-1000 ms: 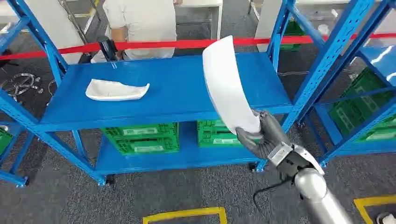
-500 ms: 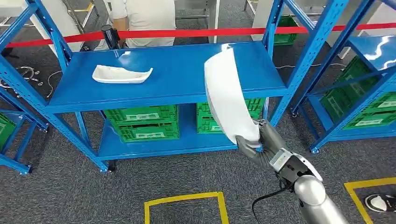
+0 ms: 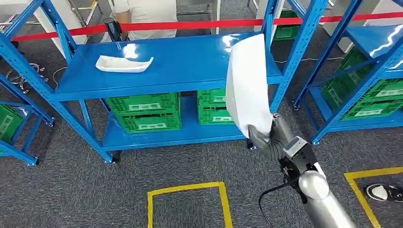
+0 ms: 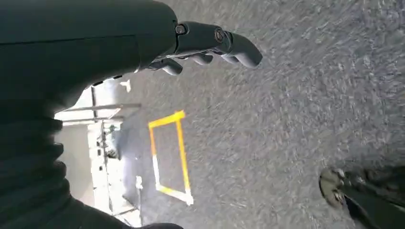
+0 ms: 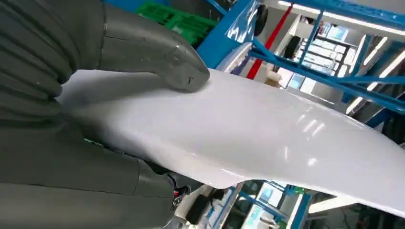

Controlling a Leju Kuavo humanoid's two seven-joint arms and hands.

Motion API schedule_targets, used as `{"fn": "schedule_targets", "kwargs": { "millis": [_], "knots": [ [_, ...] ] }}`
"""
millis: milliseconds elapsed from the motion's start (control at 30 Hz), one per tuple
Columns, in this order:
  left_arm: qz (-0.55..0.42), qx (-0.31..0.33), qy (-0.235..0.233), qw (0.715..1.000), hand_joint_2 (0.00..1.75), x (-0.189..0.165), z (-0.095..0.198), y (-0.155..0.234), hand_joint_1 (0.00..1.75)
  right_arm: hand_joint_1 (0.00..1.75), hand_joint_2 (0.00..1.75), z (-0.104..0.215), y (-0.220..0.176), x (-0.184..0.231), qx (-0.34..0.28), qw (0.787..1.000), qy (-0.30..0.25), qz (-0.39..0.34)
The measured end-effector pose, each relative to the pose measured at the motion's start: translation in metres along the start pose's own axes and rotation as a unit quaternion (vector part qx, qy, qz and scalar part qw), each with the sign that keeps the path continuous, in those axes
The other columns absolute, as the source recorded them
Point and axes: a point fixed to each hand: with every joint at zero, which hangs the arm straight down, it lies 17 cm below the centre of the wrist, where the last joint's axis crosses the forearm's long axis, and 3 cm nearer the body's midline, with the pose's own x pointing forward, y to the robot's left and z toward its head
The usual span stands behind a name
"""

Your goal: Take the parts from the cabinet and place them on the table.

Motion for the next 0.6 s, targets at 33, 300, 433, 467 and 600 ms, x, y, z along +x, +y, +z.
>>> {"fn": "schedule_targets", "kwargs": {
  "millis": [33,300,433,467,600],
  "knots": [
    [0.002,-0.002,-0.001,1.000,1.75,0.001,0.000,-0.002,0.00,1.75,1.75,-0.002,0.000,0.000,0.000,1.000,0.000,-0.001],
    [-0.041,-0.007,-0.003,0.999,1.75,-0.001,0.003,-0.016,0.00,1.75,1.75,0.031,0.004,0.005,0.018,1.000,0.012,0.017],
    [-0.044,0.002,-0.014,0.999,1.75,0.011,0.003,-0.010,0.00,1.75,1.75,0.032,0.000,0.012,0.028,0.999,0.002,0.025],
    [-0.037,0.007,-0.019,0.999,1.75,0.014,0.003,-0.007,0.00,1.75,1.75,0.031,-0.002,0.013,0.028,0.999,0.001,0.029],
    [-0.014,0.021,-0.042,0.999,1.75,0.026,0.001,0.010,0.00,1.75,1.75,0.037,-0.014,0.011,0.025,0.999,0.007,0.048]
  ]
}}
